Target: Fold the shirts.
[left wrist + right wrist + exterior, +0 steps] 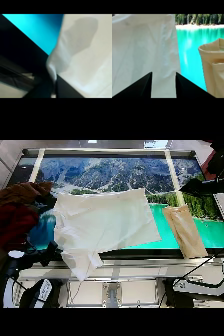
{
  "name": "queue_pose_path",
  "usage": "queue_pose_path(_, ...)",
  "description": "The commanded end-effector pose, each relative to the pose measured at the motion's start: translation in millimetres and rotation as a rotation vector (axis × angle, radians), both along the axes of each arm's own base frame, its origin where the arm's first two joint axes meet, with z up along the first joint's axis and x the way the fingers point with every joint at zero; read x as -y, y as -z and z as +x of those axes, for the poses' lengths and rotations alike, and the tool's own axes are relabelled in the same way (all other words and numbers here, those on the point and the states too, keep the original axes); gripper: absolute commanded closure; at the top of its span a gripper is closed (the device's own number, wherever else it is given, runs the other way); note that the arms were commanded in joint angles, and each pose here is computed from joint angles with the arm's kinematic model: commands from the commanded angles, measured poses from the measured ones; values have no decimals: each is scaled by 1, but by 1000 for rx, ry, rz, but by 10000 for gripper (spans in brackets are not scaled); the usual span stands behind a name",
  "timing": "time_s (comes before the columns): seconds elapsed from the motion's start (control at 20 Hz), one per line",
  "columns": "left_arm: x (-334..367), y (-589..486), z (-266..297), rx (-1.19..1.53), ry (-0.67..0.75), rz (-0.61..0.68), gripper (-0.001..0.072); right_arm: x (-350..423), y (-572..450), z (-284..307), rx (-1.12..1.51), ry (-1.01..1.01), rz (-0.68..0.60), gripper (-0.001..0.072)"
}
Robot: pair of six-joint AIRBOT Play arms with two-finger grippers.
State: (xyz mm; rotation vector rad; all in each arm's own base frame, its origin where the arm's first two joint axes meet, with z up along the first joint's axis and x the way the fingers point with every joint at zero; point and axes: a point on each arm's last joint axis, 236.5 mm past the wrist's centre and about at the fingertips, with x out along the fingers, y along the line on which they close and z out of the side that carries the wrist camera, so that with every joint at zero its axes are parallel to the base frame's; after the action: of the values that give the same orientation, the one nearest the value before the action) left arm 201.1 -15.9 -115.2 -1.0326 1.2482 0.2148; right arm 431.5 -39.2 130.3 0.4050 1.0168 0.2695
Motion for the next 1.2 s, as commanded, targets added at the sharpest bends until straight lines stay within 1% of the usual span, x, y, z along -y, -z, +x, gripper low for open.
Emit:
queue_pose_path(0.0, 7, -9, 15, 69, -7, -44, 690, -2, 3, -7, -27, -16, 2, 364)
queue_pose_path(0.1, 7, -10, 17, 75, -12, -49, 690, 7, 15, -15, -84, 4, -31, 364)
queue_pose_path(0.15, 7, -11, 18, 78, -10, -47, 690, 13, 32, -28, -170, 38, -36, 364)
queue_pose_path(0.2, 7, -11, 18, 84, -2, -44, 691, 15, 62, -55, -309, 48, -39, 363)
queue_pose_path(0.25, 7, -12, 19, 87, 3, -43, 691, 11, 90, -83, -442, 55, -4, 363)
queue_pose_path(0.3, 7, -13, 20, 95, 12, -38, 691, -3, 117, -106, -528, 64, 80, 363)
queue_pose_path(0.4, 6, -15, 22, 107, 25, -30, 691, -35, 159, -125, -564, 147, 277, 363)
queue_pose_path(0.45, 6, -16, 22, 108, 26, -29, 691, -48, 178, -137, -586, 184, 335, 363)
queue_pose_path(0.55, 5, -17, 23, 112, 27, -26, 691, -68, 212, -171, -684, 229, 390, 361)
queue_pose_path(0.65, 5, -17, 23, 115, 34, -22, 690, -88, 225, -194, -747, 239, 460, 360)
queue_pose_path(0.75, 5, -17, 24, 121, 35, -22, 690, -99, 229, -196, -742, 261, 513, 359)
queue_pose_path(0.85, 6, -19, 26, 132, 34, -28, 690, -98, 232, -184, -702, 319, 540, 359)
queue_pose_path(1.15, 7, -19, 26, 133, 41, -29, 690, -75, 247, -158, -609, 449, 484, 360)
